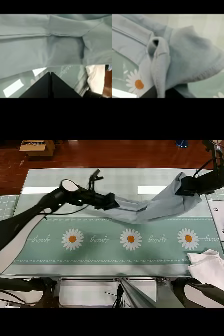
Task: Fold the shirts.
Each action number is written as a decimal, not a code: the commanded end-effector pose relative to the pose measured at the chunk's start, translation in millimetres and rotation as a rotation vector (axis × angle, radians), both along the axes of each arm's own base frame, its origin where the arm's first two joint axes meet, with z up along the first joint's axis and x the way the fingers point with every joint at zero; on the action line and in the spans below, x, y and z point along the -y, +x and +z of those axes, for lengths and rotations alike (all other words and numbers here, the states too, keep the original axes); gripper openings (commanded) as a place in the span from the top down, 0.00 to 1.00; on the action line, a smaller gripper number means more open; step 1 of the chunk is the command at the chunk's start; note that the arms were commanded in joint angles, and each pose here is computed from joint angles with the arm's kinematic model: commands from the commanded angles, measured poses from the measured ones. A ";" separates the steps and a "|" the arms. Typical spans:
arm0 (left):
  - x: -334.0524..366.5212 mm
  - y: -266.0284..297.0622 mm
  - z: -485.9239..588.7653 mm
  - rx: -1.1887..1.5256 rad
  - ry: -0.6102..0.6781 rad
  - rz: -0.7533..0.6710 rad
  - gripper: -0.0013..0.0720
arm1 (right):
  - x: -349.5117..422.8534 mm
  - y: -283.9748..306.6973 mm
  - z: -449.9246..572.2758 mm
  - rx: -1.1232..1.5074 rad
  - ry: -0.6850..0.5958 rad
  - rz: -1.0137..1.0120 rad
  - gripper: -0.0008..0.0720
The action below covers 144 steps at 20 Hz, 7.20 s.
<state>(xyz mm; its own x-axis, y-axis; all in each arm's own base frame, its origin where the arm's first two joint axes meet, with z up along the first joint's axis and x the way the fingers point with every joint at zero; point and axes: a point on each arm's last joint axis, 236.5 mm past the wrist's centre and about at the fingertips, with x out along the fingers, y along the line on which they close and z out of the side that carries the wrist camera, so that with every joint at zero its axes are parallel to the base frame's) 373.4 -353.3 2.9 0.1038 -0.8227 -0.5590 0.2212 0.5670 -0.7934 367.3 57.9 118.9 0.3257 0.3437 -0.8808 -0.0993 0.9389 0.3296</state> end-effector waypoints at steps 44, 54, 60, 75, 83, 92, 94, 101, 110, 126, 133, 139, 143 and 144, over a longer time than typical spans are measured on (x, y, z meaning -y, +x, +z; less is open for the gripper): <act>-211.5 -42.6 142.5 0.267 -0.011 0.323 0.96 | -323.2 92.0 -111.5 0.269 0.346 0.038 0.29; -220.9 -34.1 105.8 0.236 0.015 0.406 0.96 | 14.9 42.8 -69.2 0.001 -0.487 0.058 0.28; -237.8 -29.5 105.4 0.234 0.021 0.447 0.96 | 13.7 4.0 -143.8 -0.248 0.102 -0.232 0.16; -239.3 -29.3 104.6 0.236 0.027 0.448 0.96 | -167.7 18.7 -208.3 -0.202 0.447 -0.241 0.97; -245.0 -31.5 95.0 0.238 0.081 0.435 0.96 | -79.5 19.4 -38.8 0.026 0.334 -0.052 0.96; -245.1 -31.2 94.1 0.255 0.090 0.420 0.96 | 104.5 -75.5 39.0 0.026 0.185 -0.479 0.96; -245.2 -30.7 92.7 0.263 0.096 0.411 0.96 | 135.1 -112.2 24.6 -0.093 0.144 -0.576 0.96; -256.4 -17.7 86.2 0.298 0.136 0.442 0.96 | 234.1 -253.6 -0.7 -0.446 -0.179 -0.974 0.96; -271.9 0.2 53.8 0.274 0.201 0.463 0.96 | 257.8 -362.5 20.4 -0.569 -0.356 -1.354 0.96; -313.1 15.0 55.8 0.309 0.239 0.580 0.96 | 259.7 -425.8 13.8 -0.756 -0.527 -1.396 0.31; -305.2 17.2 68.9 0.384 0.253 0.508 0.51 | 275.0 -182.2 30.9 0.154 -0.205 -0.992 0.33; -265.8 25.3 159.7 0.557 0.366 0.325 0.17 | 121.6 -31.7 61.1 0.436 -0.143 -0.388 0.32; -268.4 -4.6 128.4 0.415 0.692 0.240 0.02 | 64.5 -19.2 20.6 0.328 -0.299 -0.152 0.15; -261.7 -17.0 116.4 0.351 0.726 0.216 0.01 | 49.4 -15.7 16.9 0.328 -0.286 -0.115 0.15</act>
